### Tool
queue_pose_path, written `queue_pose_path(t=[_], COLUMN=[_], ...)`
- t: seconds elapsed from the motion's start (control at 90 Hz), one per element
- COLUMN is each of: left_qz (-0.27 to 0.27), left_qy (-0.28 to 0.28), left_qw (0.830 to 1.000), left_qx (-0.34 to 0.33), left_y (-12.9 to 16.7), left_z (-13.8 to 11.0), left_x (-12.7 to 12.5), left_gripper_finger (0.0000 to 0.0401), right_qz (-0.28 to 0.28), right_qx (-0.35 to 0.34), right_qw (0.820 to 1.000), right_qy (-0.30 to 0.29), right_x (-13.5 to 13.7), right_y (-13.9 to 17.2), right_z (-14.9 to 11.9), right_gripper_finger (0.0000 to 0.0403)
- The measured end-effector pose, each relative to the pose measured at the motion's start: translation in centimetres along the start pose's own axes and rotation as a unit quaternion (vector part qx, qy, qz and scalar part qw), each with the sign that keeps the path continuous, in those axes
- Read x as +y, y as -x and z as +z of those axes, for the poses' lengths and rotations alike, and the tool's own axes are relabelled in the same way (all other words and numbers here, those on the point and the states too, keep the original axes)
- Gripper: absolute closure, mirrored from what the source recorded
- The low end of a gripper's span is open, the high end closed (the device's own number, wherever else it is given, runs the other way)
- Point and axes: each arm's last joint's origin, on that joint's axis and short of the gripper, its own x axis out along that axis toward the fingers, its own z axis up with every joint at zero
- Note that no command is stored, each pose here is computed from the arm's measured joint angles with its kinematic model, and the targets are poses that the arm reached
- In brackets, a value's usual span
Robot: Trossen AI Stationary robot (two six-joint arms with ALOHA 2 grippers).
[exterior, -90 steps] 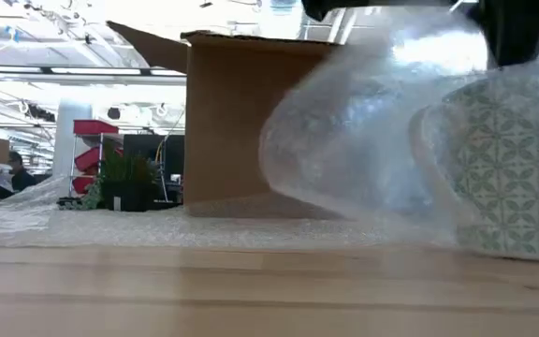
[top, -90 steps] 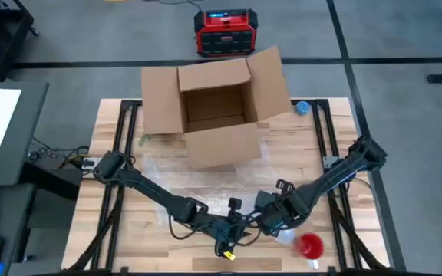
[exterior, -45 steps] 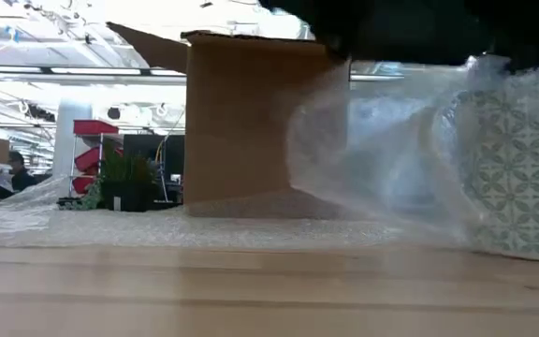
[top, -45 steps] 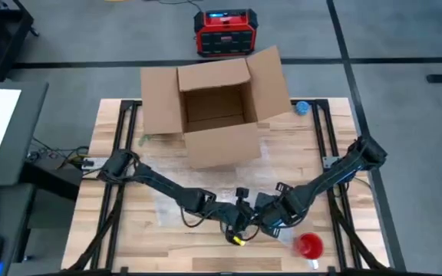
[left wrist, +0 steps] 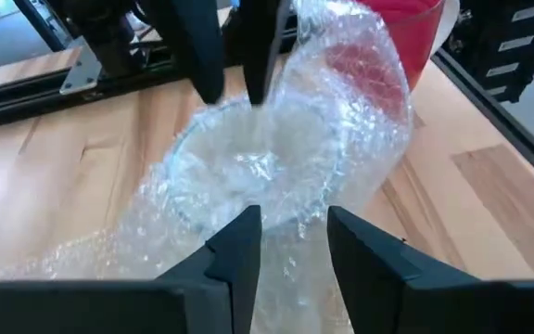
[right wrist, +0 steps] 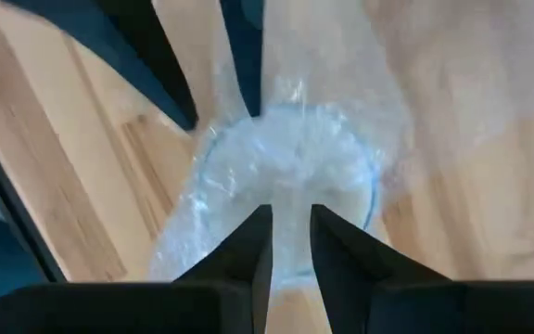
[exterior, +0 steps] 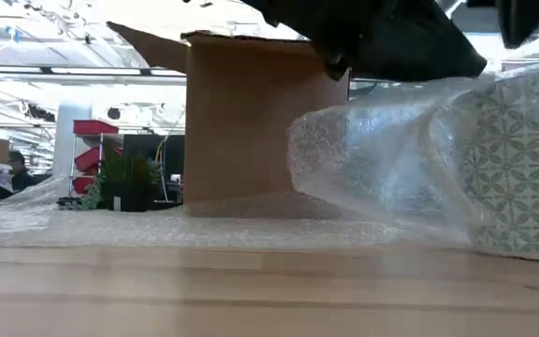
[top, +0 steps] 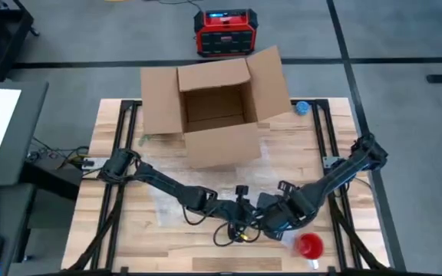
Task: Wrap mug
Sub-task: Wrap the green patterned mug into the bubble wrap
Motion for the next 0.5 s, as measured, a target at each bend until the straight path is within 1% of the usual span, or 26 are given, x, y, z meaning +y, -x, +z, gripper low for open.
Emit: queue_pose_path(t=[0.078, 0.133, 0.322, 0.444, 0.5], left_qz=[0.0, 0.0, 0.001, 0.0, -0.002], left_qy=[0.0, 0.0, 0.0, -0.003, -0.006], left_qw=[1.0, 1.0, 1.0, 1.0, 1.0], left_qx=[0.0, 0.001, 0.006, 0.006, 0.016], left_y=[0.0, 0.0, 0.0, 0.0, 0.1], left_z=[0.0, 0.0, -0.2, -0.2, -0.4], left_x=[0.0, 0.0, 0.0, -0.3, -0.5], left_gripper_finger=[0.0294, 0.0294, 0.0294, 0.0294, 0.0294], right_qz=[-0.001, -0.002, -0.006, -0.005, 0.0], right_qx=[-0.006, -0.006, -0.006, 0.01, 0.012], right_qw=[1.0, 1.0, 1.0, 1.0, 1.0], right_qy=[0.009, 0.012, 0.016, 0.007, 0.003], right_x=[0.1, 0.1, -0.6, -1.6, -1.9], right_y=[-0.1, -0.8, -5.1, -7.6, -8.5], right_z=[-0.1, -0.2, -0.4, -0.9, -1.1], right_gripper_finger=[0.0341, 0.0349, 0.0396, 0.0398, 0.04])
